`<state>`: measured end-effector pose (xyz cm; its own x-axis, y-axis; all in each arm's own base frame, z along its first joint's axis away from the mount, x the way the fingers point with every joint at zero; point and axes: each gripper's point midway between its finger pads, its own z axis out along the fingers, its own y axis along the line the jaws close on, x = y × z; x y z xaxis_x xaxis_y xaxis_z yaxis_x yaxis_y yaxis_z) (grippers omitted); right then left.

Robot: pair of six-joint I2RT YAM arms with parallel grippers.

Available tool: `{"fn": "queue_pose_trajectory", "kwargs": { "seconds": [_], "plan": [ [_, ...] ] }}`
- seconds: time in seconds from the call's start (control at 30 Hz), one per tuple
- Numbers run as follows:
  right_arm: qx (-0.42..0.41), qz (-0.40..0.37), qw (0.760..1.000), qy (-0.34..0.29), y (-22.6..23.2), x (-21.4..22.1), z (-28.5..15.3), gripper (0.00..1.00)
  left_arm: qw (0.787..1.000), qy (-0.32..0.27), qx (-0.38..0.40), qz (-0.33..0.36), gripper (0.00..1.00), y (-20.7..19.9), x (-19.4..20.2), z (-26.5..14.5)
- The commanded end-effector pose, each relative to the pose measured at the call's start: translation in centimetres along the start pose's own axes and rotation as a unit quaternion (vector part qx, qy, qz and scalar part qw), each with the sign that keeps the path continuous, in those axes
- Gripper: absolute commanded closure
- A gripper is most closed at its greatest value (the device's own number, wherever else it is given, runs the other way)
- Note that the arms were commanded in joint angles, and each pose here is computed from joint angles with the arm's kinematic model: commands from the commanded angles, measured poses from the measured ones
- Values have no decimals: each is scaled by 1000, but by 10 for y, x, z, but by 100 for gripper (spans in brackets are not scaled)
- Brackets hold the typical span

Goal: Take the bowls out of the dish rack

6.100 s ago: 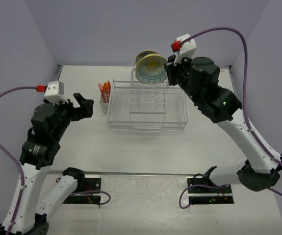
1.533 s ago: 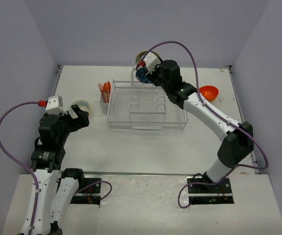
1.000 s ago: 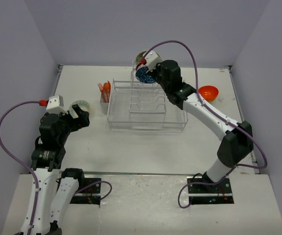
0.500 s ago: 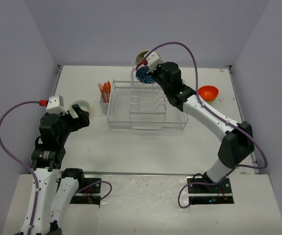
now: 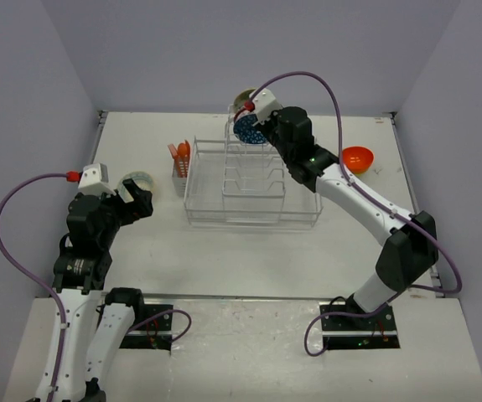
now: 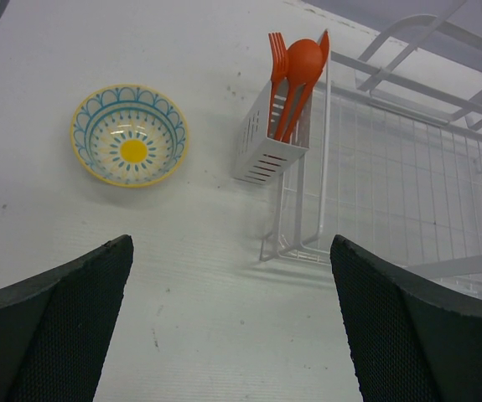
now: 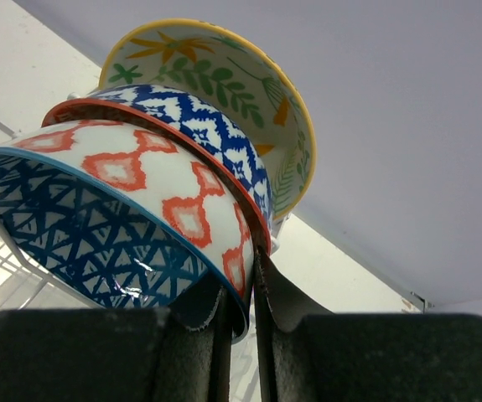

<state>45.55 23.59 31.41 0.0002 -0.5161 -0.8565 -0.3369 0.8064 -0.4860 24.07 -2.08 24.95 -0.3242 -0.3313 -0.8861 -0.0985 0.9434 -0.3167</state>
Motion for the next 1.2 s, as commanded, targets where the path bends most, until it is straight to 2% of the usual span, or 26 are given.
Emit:
{"fn": "queue_pose_trajectory", "kwargs": {
  "seconds": [0.0, 0.3, 0.67, 0.9, 1.1, 1.17],
  "plan": [
    [30, 45, 996, -77, -37, -63, -34, 100, 1000, -19, 11, 9, 0, -4, -8, 0],
    [39, 51, 995, -82, -41, -70, -34, 100, 1000, -20, 7, 8, 0, -3, -8, 1],
    [26, 65, 991, -114, -52, -91, -59, 100, 1000, -21, 7, 8, 0, -3, -8, 0],
    [18, 73, 992, -100, -53, -85, -58, 100, 1000, -22, 8, 7, 0, -3, -8, 1],
    [6, 99, 989, -106, -58, -88, -67, 100, 1000, -22, 8, 7, 0, -3, -8, 1],
    [5, 133, 985, -107, -68, -89, -78, 100, 1000, -22, 9, 8, 0, -3, -9, 1]
  ]
}}
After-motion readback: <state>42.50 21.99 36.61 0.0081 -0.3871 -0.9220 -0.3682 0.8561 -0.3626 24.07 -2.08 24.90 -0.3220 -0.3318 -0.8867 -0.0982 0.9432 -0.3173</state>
